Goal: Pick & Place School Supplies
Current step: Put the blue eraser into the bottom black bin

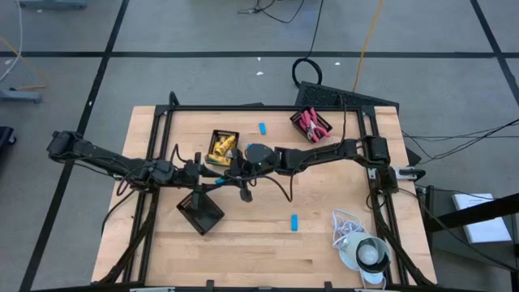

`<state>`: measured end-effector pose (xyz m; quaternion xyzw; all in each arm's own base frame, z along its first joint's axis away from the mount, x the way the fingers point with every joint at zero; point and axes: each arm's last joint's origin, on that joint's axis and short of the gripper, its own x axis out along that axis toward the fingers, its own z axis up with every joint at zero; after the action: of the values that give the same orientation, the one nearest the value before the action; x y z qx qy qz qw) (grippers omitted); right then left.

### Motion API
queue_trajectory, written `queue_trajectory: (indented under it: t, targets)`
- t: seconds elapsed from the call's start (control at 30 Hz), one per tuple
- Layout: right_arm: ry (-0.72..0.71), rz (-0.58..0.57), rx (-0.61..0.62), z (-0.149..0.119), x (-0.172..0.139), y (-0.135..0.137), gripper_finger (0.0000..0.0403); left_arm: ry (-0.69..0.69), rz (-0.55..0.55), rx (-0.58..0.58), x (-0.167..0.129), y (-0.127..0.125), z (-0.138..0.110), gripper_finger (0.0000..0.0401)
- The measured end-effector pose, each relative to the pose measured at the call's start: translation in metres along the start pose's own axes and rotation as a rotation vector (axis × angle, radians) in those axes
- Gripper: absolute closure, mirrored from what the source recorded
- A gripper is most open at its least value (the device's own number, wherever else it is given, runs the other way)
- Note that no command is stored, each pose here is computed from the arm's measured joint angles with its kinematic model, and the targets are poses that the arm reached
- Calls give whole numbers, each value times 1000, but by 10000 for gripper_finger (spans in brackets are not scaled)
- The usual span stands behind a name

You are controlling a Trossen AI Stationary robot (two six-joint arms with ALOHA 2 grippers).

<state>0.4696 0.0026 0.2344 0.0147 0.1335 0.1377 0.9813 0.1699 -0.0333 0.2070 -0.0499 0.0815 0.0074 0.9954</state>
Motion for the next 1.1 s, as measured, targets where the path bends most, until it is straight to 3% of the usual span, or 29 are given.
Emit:
queue_trajectory:
  t: [0.17, 0.63, 0.8, 0.9, 1.1]
  targets:
    - [8, -5, 1, 0, 0, 0, 377, -1, 10, 9, 0, 0, 0, 318]
    - [4, -7, -6, 0, -1, 0, 377, -17, 19, 56, 0, 0, 1, 318]
    - [13, -24, -28, -1, -1, 0, 323, -17, 22, 63, 0, 1, 1, 318]
    - [22, -17, -37, -2, 0, 0, 296, -29, 14, 73, 0, -1, 2, 381]
    - [28, -22, -46, -3, 0, 0, 274, -30, 11, 82, -1, -4, 3, 389]
